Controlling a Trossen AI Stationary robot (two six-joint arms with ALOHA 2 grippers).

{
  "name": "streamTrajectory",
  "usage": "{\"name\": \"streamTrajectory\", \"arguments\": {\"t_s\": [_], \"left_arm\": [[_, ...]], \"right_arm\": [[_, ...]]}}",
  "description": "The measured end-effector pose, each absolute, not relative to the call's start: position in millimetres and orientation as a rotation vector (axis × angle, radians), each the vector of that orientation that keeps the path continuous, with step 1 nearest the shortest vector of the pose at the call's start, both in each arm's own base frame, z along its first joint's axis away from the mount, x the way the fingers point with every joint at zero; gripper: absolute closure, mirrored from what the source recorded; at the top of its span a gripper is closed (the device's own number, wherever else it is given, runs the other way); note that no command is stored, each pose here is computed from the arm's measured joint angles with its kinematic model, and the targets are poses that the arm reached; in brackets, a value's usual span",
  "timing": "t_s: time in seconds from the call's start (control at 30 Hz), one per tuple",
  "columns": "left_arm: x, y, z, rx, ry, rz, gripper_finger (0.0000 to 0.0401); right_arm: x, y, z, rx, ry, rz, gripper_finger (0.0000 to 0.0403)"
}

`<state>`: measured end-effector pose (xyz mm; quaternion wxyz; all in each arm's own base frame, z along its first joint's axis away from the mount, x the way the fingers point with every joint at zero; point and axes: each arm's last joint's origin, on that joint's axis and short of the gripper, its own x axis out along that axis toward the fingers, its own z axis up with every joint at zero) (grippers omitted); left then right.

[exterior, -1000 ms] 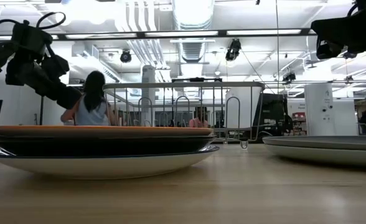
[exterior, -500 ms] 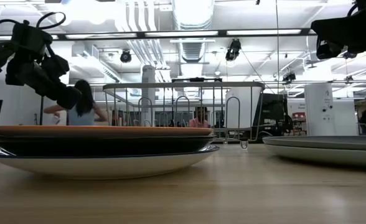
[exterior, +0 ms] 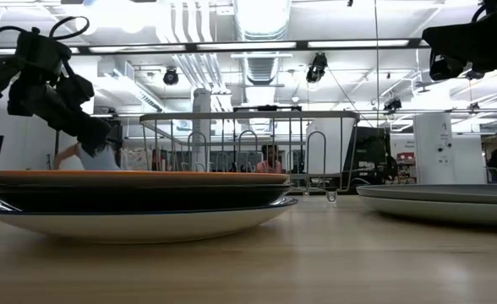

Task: Sort dishes

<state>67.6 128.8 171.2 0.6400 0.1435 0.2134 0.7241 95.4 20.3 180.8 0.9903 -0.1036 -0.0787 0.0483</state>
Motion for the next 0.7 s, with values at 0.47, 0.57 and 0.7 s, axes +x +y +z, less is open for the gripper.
{"name": "streamTrajectory", "arguments": {"t_s": [0.47,0.57,0.7], "left_arm": [[67.6,128.7,171.2,0.328,0.487,1.652,0.0401],[67.6,128.8,171.2,0.327,0.487,1.652,0.0401],[67.6,128.8,171.2,0.327,0.487,1.651,0.0401]], "right_arm": [[95.4,20.4,180.8,-0.206,-0.158,0.097,0.0403],[95.4,20.5,180.8,-0.142,-0.155,0.106,0.0403],[95.3,20.5,181.3,0.008,-0.152,0.118,0.0403]]}}
